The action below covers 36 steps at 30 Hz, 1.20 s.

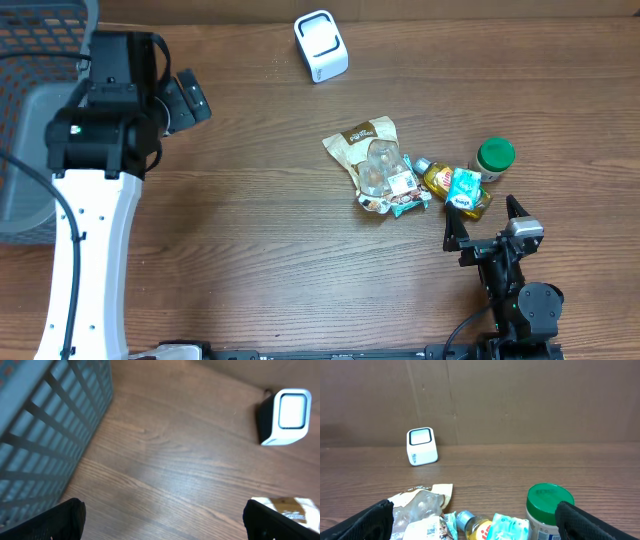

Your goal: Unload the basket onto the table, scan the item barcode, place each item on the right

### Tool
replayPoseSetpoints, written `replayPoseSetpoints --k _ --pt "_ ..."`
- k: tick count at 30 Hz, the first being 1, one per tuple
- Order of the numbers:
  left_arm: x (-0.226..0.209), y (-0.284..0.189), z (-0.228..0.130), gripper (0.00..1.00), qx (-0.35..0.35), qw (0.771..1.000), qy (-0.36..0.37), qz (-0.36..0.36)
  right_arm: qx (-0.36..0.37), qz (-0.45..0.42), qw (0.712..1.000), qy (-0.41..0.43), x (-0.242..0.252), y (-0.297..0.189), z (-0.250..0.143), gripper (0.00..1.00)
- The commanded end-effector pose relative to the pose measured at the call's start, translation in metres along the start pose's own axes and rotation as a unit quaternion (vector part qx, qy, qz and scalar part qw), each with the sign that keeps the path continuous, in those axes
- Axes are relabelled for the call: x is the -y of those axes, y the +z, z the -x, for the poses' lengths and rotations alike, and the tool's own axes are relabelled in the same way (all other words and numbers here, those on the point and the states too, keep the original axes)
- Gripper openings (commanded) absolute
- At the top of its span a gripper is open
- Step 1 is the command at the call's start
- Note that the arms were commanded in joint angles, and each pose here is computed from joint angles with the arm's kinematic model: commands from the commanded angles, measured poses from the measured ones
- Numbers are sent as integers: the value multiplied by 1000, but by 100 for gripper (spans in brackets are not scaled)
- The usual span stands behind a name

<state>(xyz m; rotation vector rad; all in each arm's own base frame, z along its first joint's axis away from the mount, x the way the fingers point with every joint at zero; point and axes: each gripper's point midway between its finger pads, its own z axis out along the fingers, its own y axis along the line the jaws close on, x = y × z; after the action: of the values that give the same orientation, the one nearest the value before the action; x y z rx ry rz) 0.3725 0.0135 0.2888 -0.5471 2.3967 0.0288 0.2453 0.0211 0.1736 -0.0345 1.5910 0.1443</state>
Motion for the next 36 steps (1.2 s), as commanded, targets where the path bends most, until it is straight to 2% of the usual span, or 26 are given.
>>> replayPoseSetpoints --k 1,8,16,33,36 --pt "-1 31 -30 99 -35 999 -21 5 1 -3 1000 -2 1 0 -2 100" --pt "-14 87 -80 100 -58 998 -10 22 1 -3 1000 -2 1 0 -2 100" --pt "-27 131 -128 100 -45 999 11 14 1 -3 1000 -2 1 0 -2 100" --pt "-56 177 -222 100 -19 1000 4 -11 1 -3 1000 -2 1 0 -2 100" --pt "-57 179 -225 100 7 1000 -1 -25 1 -3 1000 -2 1 0 -2 100"
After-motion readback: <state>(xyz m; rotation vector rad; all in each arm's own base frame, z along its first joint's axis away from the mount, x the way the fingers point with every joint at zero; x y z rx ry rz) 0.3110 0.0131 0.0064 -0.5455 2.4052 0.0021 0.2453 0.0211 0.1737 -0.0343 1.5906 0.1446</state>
